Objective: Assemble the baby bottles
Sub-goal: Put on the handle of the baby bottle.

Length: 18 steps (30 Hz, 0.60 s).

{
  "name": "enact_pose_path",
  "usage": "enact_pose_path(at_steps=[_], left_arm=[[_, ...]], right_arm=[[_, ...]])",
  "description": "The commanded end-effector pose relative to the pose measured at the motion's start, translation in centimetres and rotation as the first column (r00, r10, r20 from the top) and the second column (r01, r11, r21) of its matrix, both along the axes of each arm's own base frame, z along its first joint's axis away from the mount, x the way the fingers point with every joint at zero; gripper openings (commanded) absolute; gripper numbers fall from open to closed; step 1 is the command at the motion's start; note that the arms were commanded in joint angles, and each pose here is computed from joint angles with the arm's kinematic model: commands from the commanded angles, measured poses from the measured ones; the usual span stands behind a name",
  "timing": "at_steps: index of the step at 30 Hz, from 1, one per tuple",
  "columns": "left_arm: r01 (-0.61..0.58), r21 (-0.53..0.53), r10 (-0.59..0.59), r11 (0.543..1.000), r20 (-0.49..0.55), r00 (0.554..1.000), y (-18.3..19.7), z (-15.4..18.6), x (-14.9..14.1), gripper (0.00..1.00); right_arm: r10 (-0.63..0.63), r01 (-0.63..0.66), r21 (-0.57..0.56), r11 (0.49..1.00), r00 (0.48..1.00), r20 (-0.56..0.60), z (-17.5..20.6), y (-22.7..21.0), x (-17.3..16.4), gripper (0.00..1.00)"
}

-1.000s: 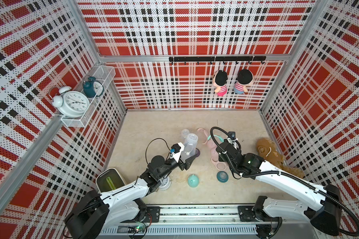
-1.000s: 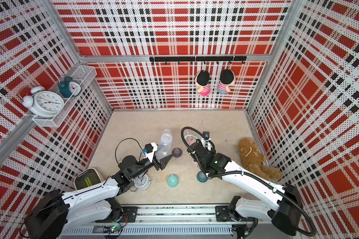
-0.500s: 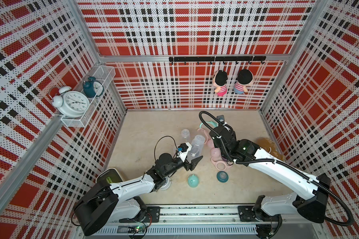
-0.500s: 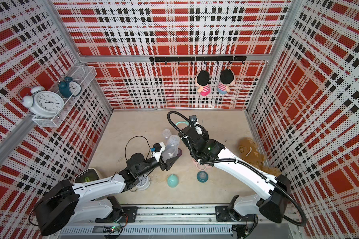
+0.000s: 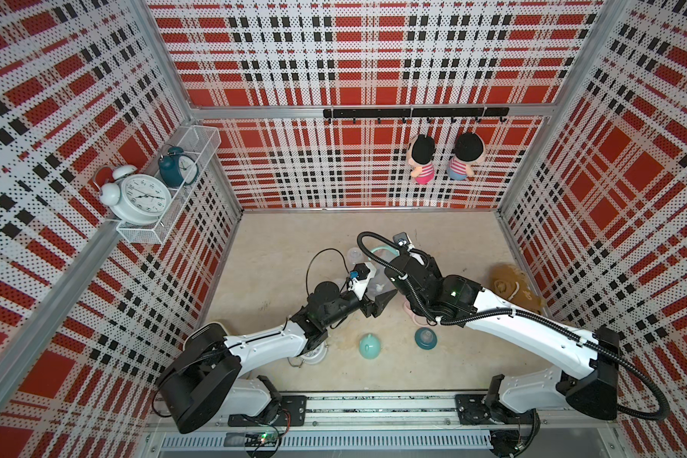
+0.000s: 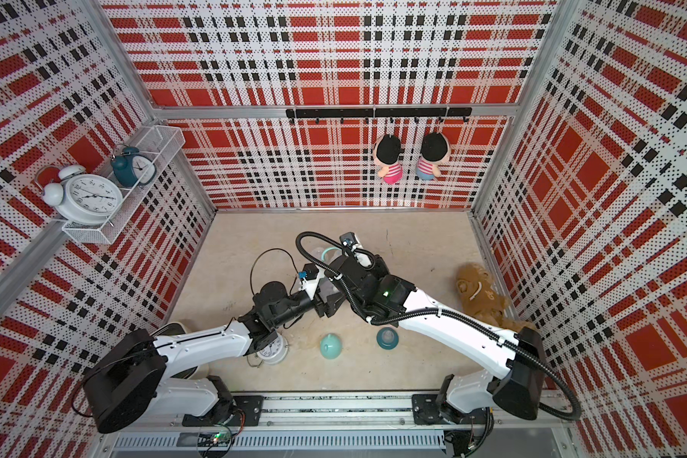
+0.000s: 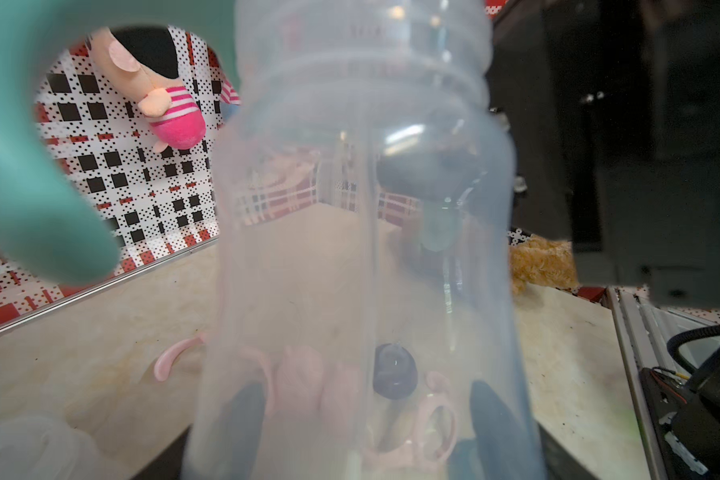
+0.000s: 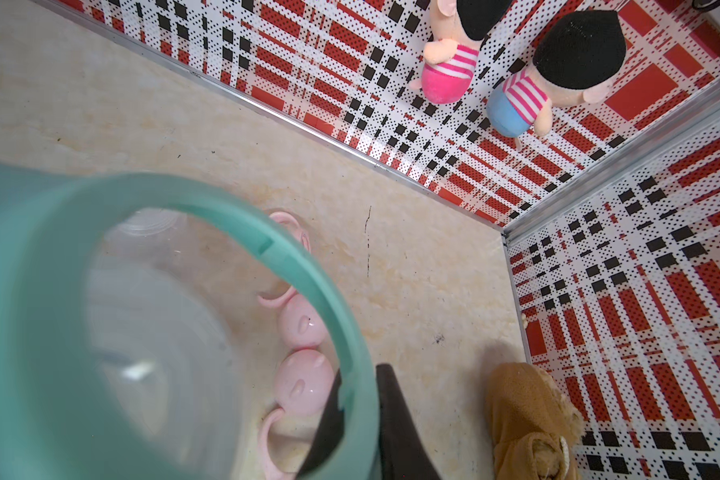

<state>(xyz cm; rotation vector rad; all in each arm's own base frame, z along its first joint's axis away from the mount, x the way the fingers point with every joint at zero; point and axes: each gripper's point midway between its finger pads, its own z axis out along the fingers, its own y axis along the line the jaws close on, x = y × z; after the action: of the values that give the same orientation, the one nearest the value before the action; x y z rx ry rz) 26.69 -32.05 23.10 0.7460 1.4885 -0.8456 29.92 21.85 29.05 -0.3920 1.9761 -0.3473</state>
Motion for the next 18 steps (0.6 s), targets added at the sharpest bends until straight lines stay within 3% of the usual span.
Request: enact_pose_path(at_steps=[1,18], left_arm=[[0.018,-0.02,-0.018,1.0,0.001,1.0,-0.5,0.9,0.1,0.0],[0.046,-0.032,-0.048,0.998,-0.05,0.998,-0.6,0.6,0.9,0.0]], right_arm=[[-0.015,0.016,-0.054,0.998,1.0,0.02,0.2,-0.3,-0.2,0.0],[0.016,-0.009,-0.144,0.989,0.999,0.05,-0.1,0.5,-1.4,0.0]])
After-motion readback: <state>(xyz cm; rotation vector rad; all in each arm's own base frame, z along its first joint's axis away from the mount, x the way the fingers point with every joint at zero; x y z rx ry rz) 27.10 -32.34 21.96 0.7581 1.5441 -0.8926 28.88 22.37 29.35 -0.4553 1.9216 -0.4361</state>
